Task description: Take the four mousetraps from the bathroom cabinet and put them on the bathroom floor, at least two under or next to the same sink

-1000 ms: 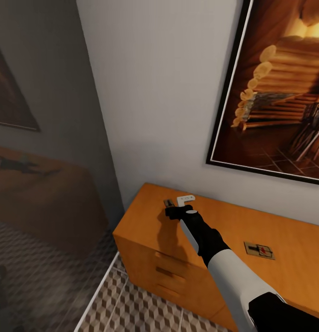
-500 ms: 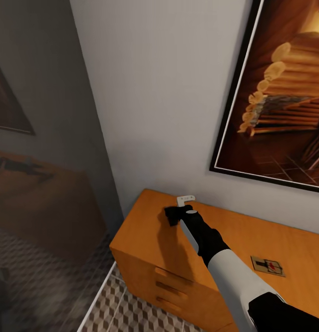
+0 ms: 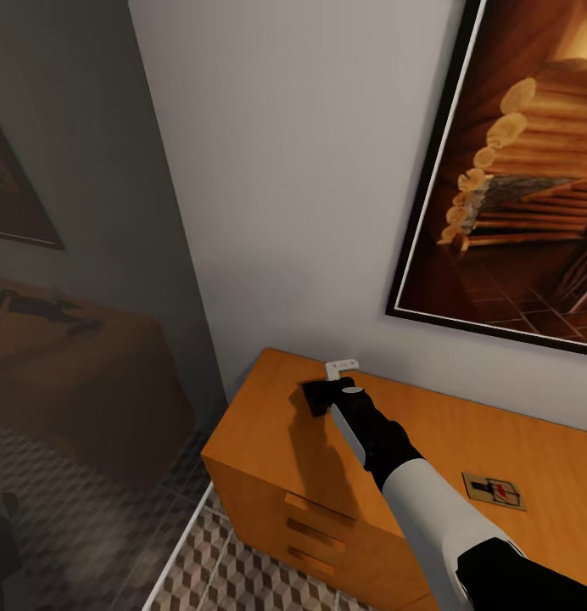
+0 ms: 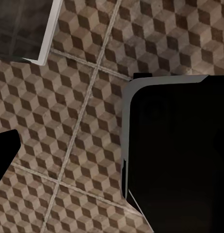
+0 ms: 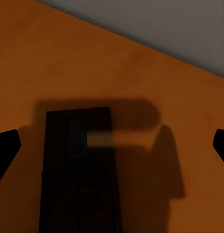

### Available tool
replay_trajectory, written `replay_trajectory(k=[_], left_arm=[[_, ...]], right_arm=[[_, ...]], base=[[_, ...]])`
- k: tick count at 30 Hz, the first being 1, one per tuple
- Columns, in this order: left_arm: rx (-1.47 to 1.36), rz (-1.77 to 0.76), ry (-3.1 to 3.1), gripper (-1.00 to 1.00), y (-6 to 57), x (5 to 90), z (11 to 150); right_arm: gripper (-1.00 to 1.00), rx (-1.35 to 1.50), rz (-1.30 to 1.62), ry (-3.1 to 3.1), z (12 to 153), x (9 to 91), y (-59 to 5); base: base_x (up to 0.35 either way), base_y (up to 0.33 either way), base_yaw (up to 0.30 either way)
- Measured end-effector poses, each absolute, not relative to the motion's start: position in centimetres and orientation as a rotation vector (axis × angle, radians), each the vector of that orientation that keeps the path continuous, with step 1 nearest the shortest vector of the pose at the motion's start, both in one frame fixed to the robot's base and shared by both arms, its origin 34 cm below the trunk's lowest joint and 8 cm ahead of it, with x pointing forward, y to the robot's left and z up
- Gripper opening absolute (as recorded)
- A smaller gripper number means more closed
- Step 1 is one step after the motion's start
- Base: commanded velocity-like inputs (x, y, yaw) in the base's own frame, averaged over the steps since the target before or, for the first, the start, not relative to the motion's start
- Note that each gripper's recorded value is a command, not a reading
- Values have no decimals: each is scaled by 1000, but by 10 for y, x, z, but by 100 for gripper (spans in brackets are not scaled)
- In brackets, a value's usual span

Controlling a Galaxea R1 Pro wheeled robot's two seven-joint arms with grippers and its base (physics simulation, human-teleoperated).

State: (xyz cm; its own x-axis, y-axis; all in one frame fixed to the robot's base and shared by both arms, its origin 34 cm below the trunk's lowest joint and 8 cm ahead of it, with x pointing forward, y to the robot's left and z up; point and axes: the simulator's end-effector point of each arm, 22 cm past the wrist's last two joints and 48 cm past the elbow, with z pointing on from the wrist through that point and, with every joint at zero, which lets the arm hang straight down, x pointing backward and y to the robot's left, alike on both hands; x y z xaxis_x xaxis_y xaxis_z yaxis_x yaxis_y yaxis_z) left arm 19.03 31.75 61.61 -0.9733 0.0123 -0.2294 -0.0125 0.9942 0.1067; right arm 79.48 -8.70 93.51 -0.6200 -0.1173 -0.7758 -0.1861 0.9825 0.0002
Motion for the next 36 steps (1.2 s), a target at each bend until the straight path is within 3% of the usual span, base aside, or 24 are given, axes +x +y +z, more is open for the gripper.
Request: replay_trajectory(k=[36], left_arm=[[0,155,2906,100,317,190,616]], right_arm=[[100,-218,90,2250,933,794,-88]], base=[[0,0,0]])
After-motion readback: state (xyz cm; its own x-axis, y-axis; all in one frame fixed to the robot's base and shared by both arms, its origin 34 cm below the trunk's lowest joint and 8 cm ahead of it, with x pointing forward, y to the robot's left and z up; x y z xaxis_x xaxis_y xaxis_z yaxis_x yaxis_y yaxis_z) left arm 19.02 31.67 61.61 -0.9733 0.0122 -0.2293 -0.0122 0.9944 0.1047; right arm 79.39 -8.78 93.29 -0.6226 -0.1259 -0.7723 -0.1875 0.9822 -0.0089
